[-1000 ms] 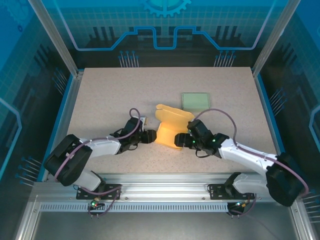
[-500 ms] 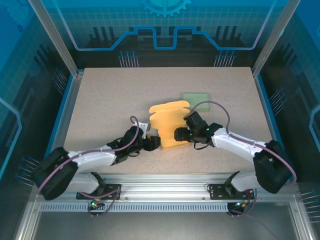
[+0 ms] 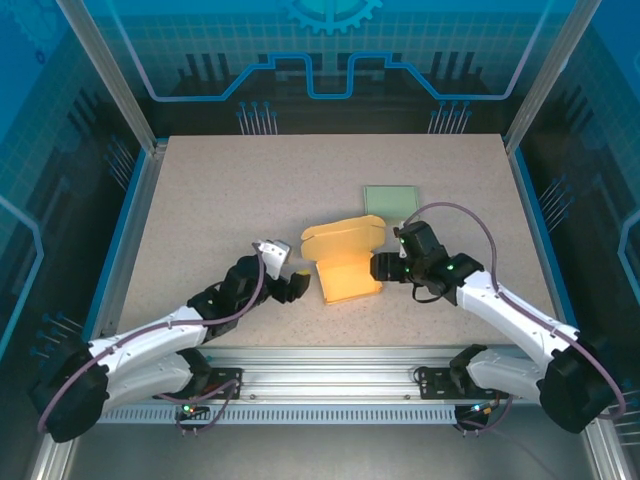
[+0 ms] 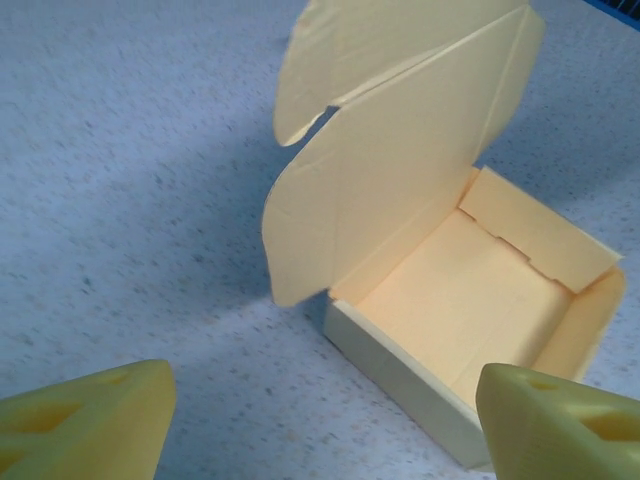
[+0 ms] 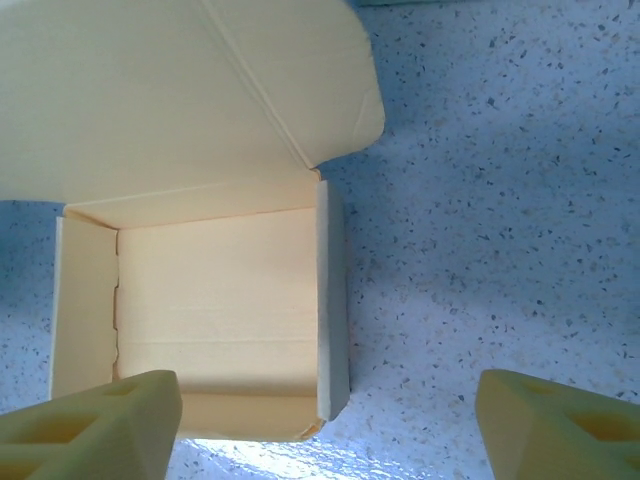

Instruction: Fold the paper box

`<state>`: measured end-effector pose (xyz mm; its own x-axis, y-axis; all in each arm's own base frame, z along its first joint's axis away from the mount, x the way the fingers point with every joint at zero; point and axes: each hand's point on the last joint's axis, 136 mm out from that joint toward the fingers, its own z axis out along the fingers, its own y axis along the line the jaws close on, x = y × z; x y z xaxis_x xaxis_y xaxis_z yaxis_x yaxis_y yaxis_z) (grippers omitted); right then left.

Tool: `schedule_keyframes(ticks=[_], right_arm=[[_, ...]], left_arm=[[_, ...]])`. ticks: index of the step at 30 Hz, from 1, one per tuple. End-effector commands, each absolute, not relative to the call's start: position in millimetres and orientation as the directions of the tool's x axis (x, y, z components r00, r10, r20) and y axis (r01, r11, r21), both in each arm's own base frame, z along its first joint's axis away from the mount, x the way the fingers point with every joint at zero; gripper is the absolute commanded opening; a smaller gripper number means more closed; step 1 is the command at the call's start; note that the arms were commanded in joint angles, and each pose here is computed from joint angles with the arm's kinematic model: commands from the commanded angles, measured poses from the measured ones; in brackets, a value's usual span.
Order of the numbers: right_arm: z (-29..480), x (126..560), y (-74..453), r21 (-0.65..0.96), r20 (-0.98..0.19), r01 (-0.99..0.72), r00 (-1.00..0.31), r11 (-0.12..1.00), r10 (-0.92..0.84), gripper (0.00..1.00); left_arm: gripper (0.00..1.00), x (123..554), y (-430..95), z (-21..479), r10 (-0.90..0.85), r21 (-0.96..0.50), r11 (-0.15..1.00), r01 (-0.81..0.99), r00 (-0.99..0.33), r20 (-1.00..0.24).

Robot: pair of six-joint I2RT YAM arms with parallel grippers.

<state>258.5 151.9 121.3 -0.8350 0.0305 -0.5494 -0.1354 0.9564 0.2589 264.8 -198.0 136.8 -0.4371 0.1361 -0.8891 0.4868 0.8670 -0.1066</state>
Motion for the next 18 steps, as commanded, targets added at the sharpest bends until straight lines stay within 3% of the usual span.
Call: schedule_keyframes(ticks=[1,9,18], right_arm=[[132,257,147,0.219,-0.586,-0.199,-0.809,0.955,-0.034,0.74],[158,284,133,0.213,-0.692,-0.248,-0.721,0.945,-0.033,0.74],[156,320,148,0.223,-0.722,-0.395,-0.681,0.891,-0.120,0.71]], left_arm=[[0.79,283,-183,162,0.165,-0.013,0.886,0.463,-0.343,-0.925],[0.72,297,-184,184,0.161,-0.040,0.809,0.587,-0.287,-0.944],[0.71,323,-204,162,0.247,-0.043,0.782,0.622,-0.372,-0.895]])
